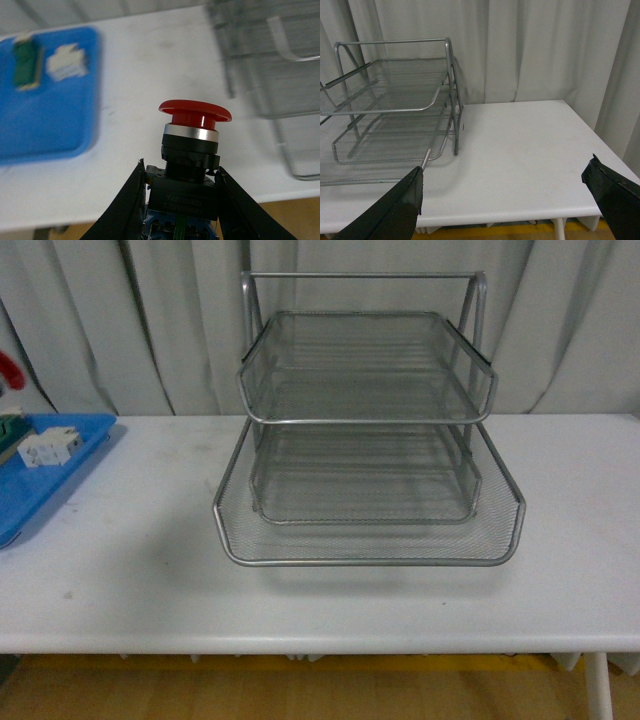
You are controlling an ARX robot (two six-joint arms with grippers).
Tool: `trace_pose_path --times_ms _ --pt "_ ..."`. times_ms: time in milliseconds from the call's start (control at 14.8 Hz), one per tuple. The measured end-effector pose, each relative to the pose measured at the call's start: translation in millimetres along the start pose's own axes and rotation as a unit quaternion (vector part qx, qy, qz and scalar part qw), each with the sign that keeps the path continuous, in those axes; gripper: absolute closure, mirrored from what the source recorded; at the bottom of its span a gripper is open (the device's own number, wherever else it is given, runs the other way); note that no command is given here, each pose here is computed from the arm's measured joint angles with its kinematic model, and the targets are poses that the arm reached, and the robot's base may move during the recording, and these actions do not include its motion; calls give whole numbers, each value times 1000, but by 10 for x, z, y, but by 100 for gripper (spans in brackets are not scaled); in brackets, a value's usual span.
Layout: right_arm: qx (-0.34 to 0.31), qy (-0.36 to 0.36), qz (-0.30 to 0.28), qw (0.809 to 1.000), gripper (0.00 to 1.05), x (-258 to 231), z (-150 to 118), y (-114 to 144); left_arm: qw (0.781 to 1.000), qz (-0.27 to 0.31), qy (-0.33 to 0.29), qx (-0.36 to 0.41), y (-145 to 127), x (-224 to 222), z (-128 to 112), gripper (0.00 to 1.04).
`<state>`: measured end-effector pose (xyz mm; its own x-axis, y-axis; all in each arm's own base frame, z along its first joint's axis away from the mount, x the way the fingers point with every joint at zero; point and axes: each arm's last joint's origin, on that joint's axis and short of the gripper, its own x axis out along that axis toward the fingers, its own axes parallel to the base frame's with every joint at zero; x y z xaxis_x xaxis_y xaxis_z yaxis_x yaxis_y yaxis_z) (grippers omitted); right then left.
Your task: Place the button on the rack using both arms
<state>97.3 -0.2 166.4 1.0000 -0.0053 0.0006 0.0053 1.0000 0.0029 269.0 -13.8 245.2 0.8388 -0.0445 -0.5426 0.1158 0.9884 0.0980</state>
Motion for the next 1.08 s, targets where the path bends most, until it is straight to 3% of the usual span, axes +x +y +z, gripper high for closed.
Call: trace_pose_path --times_ms 135,270,744,879,1014,1082 --pt "0 -2 1 1000 6 0 4 1 989 -127 -21 73 -384 154 178 71" --pt "0 -2 1 1000 6 0 3 0 952 -256 13 165 -1416 949 439 71" --pt "0 -2 1 1000 6 0 5 1 943 -248 79 206 -1773 1582 232 70" --pt "0 -2 1 1000 6 0 3 1 943 -246 87 207 -1778 1613 208 54" --pt "0 -2 1 1000 6 0 3 0 947 -248 57 198 -1670 1485 306 28" --pt "0 -2 1 1000 6 0 3 0 948 -249 43 194 -1611 1377 336 21"
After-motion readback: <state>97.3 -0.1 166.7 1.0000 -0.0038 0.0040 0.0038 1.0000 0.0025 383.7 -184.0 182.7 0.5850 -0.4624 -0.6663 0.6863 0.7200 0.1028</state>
